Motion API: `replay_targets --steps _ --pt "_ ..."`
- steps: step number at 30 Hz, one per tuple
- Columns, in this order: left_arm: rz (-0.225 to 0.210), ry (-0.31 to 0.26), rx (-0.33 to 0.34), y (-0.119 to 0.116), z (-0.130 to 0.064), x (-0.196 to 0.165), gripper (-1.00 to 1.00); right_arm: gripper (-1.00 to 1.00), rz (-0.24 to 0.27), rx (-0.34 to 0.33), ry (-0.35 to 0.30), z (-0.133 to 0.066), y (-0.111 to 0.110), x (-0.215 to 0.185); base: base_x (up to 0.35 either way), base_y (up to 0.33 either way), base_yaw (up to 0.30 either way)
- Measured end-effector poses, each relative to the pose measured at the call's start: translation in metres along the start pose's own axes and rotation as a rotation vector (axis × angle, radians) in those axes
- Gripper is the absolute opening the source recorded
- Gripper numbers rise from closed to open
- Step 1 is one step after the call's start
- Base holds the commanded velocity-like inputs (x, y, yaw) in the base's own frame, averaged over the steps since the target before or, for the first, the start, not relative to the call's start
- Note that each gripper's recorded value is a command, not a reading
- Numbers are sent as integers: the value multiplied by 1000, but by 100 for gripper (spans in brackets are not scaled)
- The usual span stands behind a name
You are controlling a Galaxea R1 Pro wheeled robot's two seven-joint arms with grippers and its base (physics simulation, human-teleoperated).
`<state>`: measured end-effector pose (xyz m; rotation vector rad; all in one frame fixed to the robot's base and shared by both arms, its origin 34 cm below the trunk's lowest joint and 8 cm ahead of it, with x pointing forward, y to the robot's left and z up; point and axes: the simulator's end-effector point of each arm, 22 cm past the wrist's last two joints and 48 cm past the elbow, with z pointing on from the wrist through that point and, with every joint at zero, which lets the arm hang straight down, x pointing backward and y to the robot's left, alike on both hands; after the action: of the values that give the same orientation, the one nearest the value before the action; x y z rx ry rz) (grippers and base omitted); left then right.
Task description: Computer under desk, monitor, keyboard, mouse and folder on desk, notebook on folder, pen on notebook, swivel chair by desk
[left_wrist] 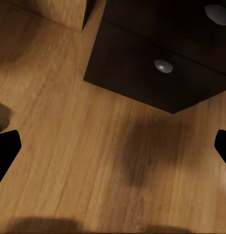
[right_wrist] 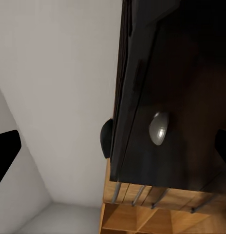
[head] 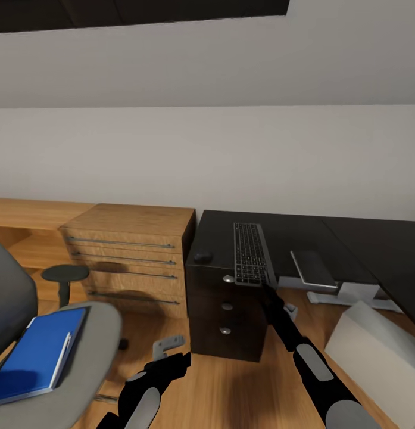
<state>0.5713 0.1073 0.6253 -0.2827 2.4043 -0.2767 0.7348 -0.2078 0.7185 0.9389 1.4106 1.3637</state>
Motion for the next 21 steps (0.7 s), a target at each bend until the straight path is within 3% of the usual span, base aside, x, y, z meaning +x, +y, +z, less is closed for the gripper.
replay_targets --steps 21 --pt "0 1 -2 0 0 0 100 100 -1 1 -1 0 0 -1 26 0 0"
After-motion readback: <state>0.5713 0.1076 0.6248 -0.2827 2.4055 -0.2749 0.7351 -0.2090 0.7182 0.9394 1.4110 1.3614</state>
